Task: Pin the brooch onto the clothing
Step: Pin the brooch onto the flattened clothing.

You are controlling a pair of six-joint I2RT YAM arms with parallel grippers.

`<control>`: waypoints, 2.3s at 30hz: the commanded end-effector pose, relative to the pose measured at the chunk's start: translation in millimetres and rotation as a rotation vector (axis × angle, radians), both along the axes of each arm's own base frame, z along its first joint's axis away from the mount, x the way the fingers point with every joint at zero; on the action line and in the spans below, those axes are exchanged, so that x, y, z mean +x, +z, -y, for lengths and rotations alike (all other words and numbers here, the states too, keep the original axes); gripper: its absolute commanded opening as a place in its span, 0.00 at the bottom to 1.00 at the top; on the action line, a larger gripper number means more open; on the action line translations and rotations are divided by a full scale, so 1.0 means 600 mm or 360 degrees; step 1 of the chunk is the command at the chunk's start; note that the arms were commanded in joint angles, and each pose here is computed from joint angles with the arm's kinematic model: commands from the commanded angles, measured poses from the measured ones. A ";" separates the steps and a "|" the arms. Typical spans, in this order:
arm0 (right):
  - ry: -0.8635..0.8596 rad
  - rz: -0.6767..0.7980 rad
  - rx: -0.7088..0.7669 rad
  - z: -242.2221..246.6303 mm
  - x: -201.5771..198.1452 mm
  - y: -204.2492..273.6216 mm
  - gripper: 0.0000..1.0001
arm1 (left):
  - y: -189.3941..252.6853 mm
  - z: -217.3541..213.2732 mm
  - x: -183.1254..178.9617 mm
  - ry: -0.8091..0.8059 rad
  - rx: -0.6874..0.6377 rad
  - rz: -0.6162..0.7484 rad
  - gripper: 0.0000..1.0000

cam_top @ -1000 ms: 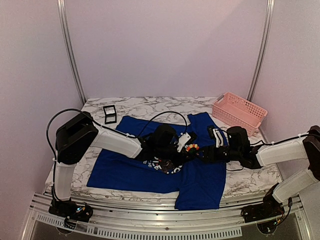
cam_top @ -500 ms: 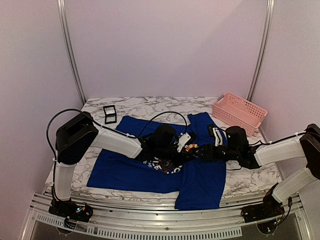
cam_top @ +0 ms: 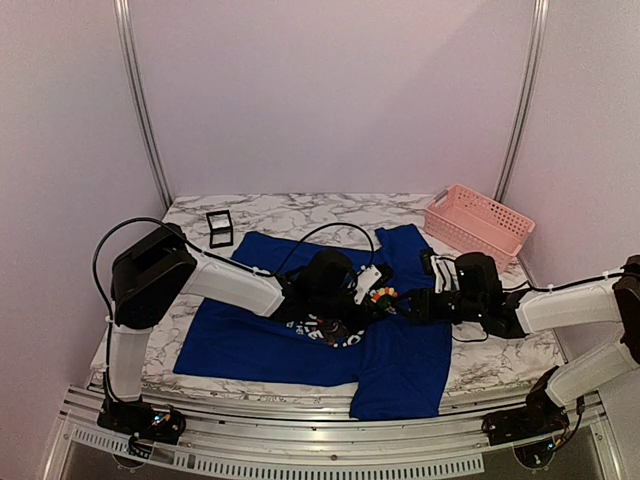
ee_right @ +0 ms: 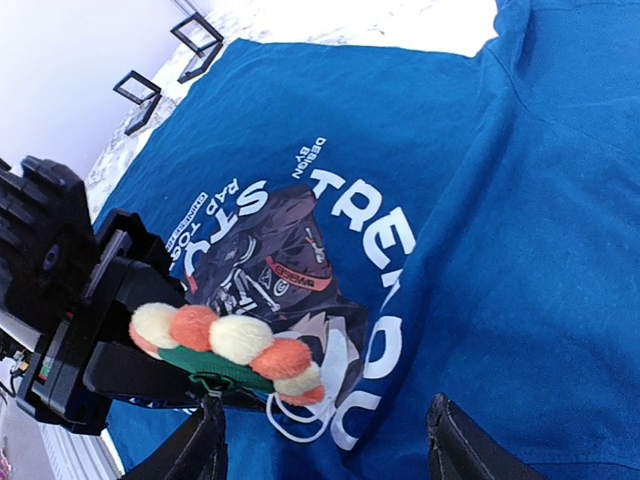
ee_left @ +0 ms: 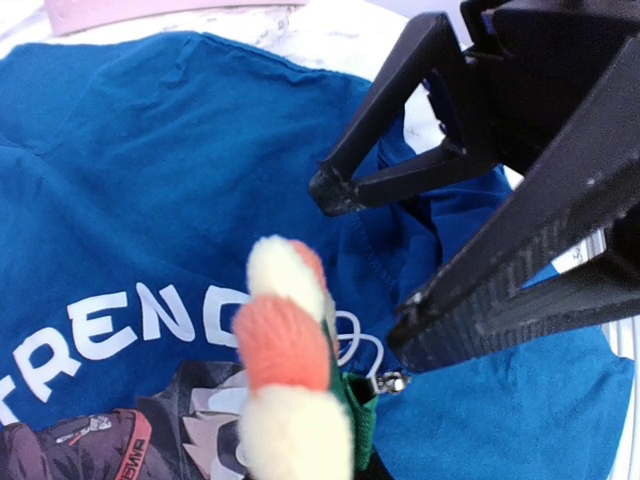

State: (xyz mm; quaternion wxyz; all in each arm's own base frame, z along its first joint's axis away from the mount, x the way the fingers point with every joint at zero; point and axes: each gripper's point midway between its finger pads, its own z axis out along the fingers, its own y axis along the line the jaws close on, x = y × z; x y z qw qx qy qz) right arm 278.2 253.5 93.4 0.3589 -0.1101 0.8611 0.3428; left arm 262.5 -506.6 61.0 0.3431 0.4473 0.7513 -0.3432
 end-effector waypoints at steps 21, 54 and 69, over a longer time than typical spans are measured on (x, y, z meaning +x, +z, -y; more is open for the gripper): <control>0.0552 0.0238 0.0284 -0.023 -0.054 0.062 0.74 | 0.060 0.020 -0.029 -0.0190 -0.0151 0.0003 0.00; 0.0734 0.0271 0.0305 -0.024 -0.055 0.028 0.20 | 0.065 0.022 -0.045 -0.0272 -0.0194 -0.0050 0.00; 0.0700 0.0260 0.0274 -0.020 -0.052 0.022 0.11 | 0.069 0.023 -0.047 -0.0281 -0.0205 -0.0050 0.00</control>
